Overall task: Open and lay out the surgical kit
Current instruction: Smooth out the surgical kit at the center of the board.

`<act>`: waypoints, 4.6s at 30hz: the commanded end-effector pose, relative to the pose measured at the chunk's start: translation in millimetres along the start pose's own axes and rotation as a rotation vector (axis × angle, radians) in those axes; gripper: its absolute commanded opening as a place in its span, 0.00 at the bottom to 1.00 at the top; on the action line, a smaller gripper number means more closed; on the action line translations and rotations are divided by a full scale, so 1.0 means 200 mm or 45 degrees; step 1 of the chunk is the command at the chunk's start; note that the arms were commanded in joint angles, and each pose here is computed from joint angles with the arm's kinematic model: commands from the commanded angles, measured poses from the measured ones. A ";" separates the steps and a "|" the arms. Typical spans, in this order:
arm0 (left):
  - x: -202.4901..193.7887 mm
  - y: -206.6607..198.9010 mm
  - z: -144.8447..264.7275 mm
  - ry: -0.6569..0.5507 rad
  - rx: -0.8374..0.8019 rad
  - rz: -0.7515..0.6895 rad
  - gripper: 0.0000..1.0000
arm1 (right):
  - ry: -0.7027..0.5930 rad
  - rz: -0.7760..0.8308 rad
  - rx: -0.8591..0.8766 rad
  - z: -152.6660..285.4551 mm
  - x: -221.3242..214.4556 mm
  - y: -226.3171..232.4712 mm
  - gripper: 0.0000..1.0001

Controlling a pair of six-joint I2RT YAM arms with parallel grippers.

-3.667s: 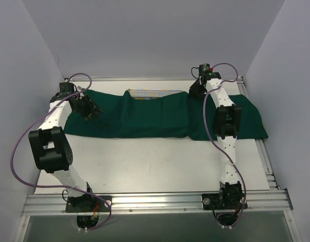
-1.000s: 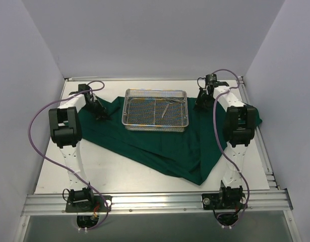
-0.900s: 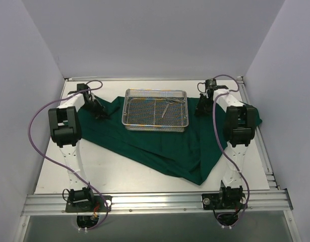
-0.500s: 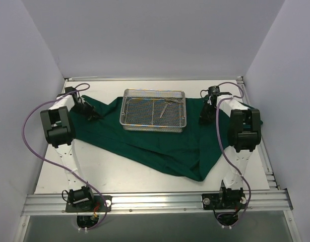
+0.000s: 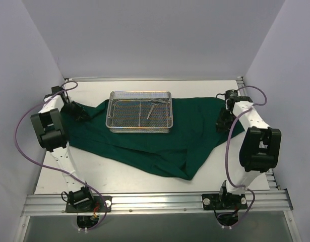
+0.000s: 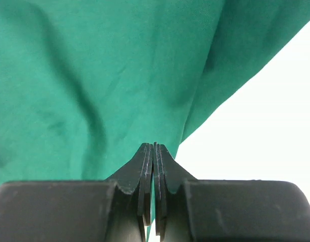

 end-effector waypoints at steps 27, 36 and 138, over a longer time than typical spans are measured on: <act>-0.19 -0.44 0.13 -0.231 -0.131 -0.272 0.39 | -0.233 0.026 0.273 -0.59 0.69 0.44 0.00; -0.11 -0.49 0.25 -0.389 -0.048 -0.339 0.43 | -0.182 -0.144 -0.023 -0.85 0.86 0.15 0.00; -0.56 -0.54 0.52 -0.250 -0.025 -0.517 0.39 | -0.325 0.377 -0.140 -0.20 0.55 0.64 0.44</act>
Point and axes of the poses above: each gripper's point midway between its finger pads, its own z axis back along the fingers, its own y axis along the line the jaws close on, x = y × z, the point moved 10 cm from there along z, back along the fingers, and after that the axes turned 3 degrees about -z, right-handed, at the moved point
